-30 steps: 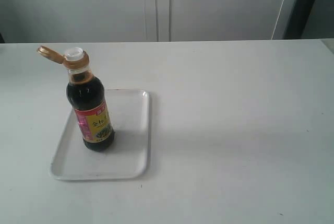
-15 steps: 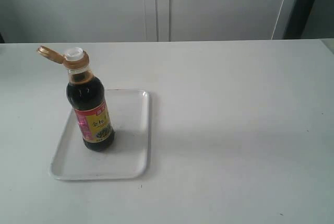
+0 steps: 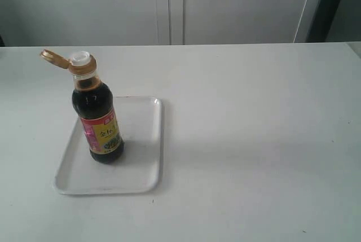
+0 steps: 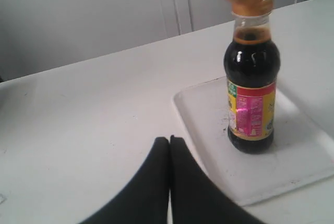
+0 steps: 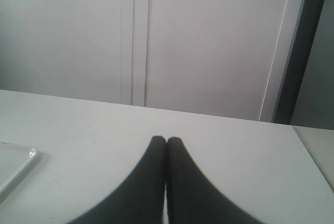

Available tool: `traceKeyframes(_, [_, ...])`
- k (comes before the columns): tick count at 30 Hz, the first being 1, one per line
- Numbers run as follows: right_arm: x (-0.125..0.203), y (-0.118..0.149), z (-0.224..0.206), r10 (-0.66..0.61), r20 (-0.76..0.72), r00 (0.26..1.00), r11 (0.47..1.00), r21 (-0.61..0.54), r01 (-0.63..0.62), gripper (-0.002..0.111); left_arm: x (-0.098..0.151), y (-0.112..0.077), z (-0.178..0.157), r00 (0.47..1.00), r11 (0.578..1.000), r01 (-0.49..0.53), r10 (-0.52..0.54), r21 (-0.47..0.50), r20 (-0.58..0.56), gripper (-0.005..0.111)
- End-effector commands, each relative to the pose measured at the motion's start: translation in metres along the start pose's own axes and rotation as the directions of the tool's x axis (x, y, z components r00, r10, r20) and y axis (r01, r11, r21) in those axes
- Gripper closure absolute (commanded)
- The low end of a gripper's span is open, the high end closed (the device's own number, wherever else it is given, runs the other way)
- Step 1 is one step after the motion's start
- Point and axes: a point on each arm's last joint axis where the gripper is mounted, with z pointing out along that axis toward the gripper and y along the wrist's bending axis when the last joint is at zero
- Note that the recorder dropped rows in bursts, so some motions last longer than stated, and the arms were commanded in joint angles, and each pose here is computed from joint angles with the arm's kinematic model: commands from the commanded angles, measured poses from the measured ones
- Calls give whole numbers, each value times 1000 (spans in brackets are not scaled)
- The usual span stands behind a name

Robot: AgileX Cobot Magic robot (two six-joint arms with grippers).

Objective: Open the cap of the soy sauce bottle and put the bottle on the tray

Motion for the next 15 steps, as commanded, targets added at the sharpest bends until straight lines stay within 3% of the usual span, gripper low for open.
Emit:
traceKeyframes(1, [1,0,-1,-3,2,1000,1000,0,3,108,22,0,6,996,993,86,-86,-80,5,107])
traceKeyframes(6, [1,0,-1,-1,2,1000,1000,0,1,108,40,0,9,994,985,103,-107,-140,-20,107])
traceKeyframes(15, [1,0,-1,-1,2,1000,1000,0,1,108,62,-1,18,987,977,147,-155,-153,-46,107])
